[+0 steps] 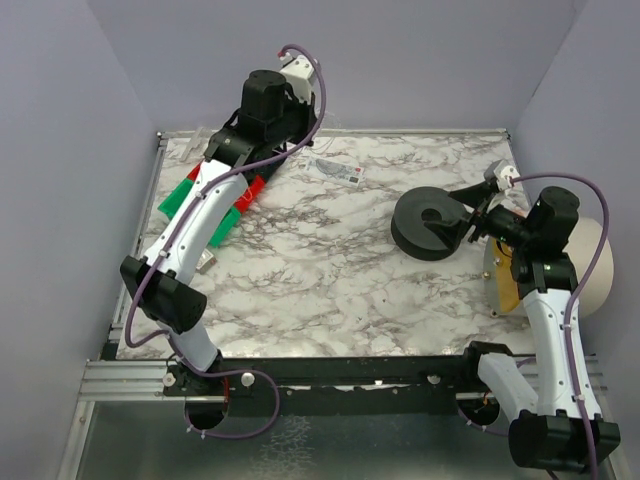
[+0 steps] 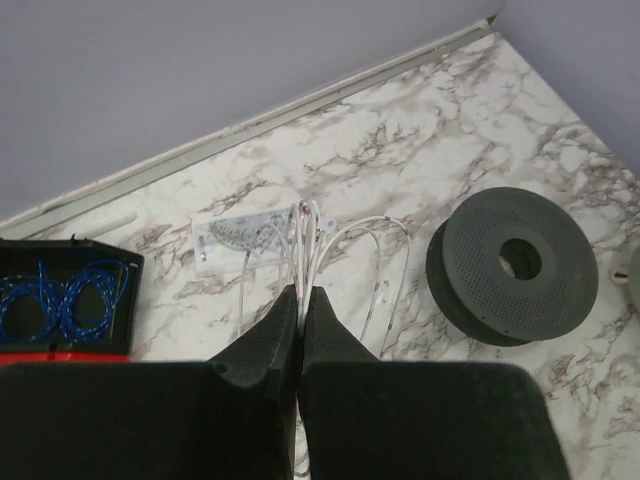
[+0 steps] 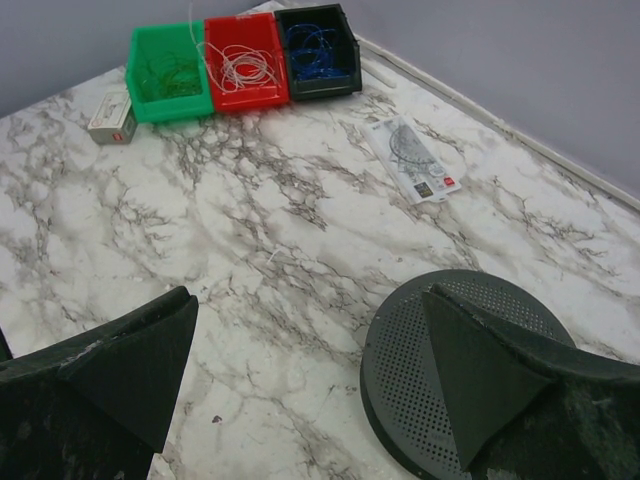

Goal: Wrap the cables
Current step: Pick up the cable from the storage box, then place the cable at the center of the board.

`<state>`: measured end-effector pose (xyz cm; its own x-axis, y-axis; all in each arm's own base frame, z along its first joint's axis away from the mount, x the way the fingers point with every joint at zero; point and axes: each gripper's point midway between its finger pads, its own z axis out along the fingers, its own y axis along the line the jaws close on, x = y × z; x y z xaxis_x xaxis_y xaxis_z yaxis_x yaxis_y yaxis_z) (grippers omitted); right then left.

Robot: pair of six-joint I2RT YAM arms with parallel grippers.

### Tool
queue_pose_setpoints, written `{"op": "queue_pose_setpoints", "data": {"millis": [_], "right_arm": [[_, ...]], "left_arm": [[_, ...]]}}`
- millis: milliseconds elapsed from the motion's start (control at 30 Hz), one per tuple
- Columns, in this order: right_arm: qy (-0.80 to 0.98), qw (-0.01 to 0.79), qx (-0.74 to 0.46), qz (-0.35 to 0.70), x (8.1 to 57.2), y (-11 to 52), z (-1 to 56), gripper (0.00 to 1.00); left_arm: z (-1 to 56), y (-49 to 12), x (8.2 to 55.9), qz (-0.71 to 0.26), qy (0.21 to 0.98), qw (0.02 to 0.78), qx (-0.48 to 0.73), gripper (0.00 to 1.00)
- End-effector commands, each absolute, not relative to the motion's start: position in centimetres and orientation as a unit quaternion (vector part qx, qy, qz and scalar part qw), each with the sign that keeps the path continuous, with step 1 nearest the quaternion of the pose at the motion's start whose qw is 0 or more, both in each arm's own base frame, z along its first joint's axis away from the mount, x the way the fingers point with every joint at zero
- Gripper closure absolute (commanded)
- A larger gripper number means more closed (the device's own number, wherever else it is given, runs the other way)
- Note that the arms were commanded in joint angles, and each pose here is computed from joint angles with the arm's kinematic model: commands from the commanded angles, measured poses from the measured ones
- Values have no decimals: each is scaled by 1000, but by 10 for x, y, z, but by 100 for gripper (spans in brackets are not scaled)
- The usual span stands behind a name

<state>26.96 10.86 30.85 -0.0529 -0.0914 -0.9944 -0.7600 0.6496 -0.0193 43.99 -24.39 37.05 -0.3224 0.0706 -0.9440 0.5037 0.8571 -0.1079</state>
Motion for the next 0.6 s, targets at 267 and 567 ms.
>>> {"op": "queue_pose_setpoints", "data": {"millis": [267,567], "right_arm": [[689,615,-291,250,283,98,301,0],[696,619,-281,231,289,91,300,0]], "left_arm": [[410,-340,373,-299,733,550,267,96],[310,-366,388,-275,795,473,262,94]]}}
